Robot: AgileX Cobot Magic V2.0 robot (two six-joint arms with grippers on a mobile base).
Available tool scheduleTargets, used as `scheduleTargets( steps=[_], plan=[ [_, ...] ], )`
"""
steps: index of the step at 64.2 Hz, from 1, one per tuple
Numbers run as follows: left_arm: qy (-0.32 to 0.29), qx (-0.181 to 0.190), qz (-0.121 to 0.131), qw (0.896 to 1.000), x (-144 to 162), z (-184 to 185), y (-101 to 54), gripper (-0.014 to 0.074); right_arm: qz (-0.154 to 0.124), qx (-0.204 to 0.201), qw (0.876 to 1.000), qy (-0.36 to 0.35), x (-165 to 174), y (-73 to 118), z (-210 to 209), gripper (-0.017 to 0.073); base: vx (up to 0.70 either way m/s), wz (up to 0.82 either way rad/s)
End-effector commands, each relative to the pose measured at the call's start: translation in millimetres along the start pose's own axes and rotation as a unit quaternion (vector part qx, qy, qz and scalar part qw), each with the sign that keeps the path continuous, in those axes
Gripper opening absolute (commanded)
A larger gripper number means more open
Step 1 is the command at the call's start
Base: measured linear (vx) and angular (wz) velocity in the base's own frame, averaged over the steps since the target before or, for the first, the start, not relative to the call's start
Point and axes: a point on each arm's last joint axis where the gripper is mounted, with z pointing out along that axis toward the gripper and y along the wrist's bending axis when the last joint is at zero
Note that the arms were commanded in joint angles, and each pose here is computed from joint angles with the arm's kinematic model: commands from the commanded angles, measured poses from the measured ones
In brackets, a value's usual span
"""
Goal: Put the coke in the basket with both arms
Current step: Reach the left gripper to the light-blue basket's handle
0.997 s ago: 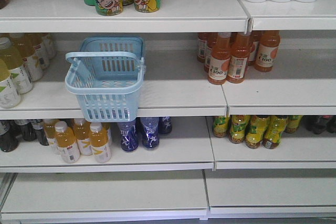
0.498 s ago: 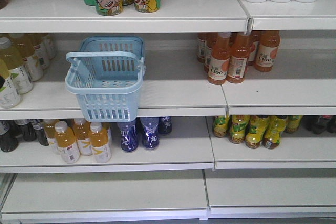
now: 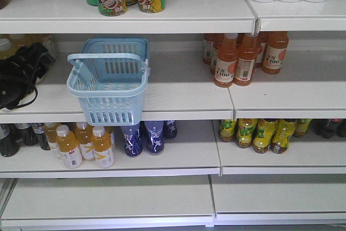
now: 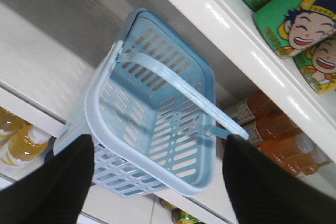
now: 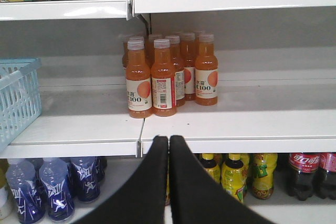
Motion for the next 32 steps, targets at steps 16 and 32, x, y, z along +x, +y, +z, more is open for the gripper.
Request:
scheduleTargets(
  steps=[16,32],
  plan=[
    [0.038,0.002,-0.116,0.992,-13,43,-28.2,0.0502,-0.007,-0.001,0.999,-0.035,-2,0.1,-1,-0.0009,0.0,0.0],
    [0.069,0.006,-0.181,0.981,-16,66,-40.7,0.0502,-0.007,-0.001,0.999,-0.035,-2,0.1,-1,-0.0009,0.0,0.0]
  ],
)
